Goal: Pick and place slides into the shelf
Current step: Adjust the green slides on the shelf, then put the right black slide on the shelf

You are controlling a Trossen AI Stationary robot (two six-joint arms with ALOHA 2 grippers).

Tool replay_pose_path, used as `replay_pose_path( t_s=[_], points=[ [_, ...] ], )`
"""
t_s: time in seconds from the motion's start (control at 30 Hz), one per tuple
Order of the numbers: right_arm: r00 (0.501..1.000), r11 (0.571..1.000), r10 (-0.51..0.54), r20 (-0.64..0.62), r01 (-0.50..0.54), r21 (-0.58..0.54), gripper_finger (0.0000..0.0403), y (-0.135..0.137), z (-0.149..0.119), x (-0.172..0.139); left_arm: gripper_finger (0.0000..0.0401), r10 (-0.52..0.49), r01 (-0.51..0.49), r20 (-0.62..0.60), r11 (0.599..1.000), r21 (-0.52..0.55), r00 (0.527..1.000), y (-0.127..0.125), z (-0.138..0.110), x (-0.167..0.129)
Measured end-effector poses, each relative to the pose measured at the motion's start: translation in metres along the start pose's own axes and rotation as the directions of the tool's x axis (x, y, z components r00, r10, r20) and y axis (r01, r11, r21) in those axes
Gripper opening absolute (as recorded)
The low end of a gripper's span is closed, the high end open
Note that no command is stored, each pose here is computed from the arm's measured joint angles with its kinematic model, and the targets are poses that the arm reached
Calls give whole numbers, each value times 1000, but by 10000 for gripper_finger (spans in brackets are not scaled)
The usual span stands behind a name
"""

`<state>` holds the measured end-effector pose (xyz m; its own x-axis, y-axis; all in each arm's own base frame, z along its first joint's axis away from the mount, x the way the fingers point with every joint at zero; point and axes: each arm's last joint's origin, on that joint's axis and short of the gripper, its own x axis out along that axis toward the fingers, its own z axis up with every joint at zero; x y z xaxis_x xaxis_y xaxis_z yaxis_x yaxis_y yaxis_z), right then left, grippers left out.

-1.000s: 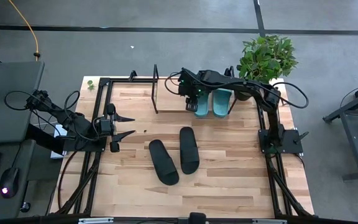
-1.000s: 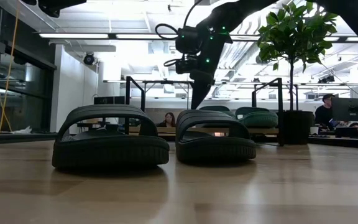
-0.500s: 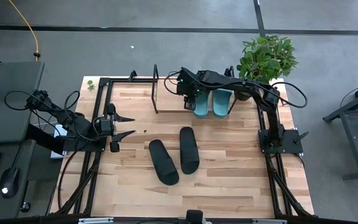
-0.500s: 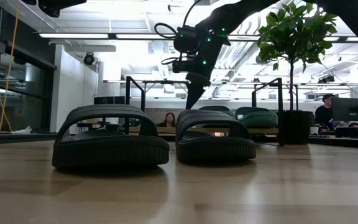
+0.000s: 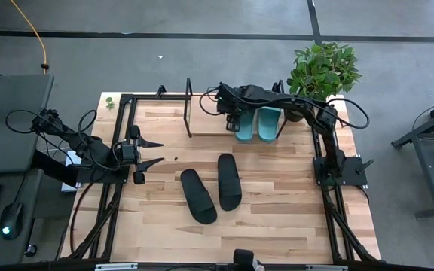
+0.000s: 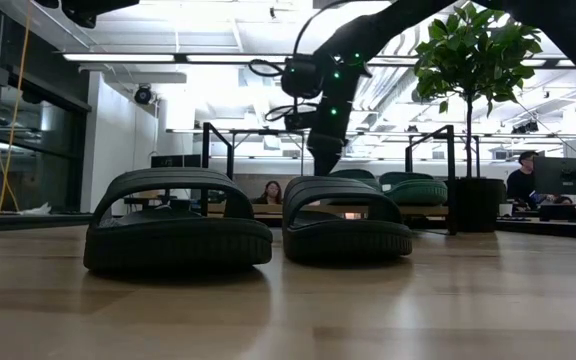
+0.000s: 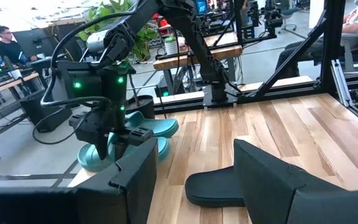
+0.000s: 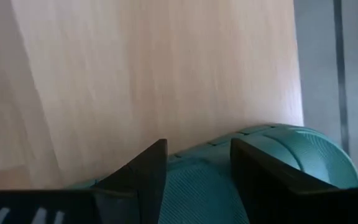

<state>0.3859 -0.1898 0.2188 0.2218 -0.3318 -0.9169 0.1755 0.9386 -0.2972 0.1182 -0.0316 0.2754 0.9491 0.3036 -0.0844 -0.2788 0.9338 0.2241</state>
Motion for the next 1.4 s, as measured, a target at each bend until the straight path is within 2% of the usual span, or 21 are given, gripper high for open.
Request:
replay_pose_path(
  t_s=[0.17, 0.37, 0.67, 0.97, 1.1, 1.4],
  points=[
    [998, 1000, -19, -65, 19, 7, 167, 1, -5, 0, 193, 0, 0, 0, 1000, 0, 1000, 0, 0, 0],
    [996, 1000, -18, -82, 20, 15, 167, 1, -7, -1, 193, 0, 0, 0, 1000, 0, 1000, 0, 0, 0],
    [996, 997, 71, 61, -72, 26, 167, 3, 5, 0, 193, 0, 0, 0, 1000, 0, 1000, 0, 0, 0],
    [980, 997, 76, 184, -71, -31, 167, 19, 21, -6, 193, 0, 0, 0, 1000, 0, 1000, 0, 0, 0],
    [972, 997, 75, 221, -71, -24, 167, 24, 29, -19, 193, 0, 0, 0, 1000, 0, 1000, 0, 0, 0],
    [944, 999, 48, 328, -38, -38, 167, 37, 53, -80, 193, 0, 0, -1, 1000, 0, 1000, 0, 0, 0]
  ],
)
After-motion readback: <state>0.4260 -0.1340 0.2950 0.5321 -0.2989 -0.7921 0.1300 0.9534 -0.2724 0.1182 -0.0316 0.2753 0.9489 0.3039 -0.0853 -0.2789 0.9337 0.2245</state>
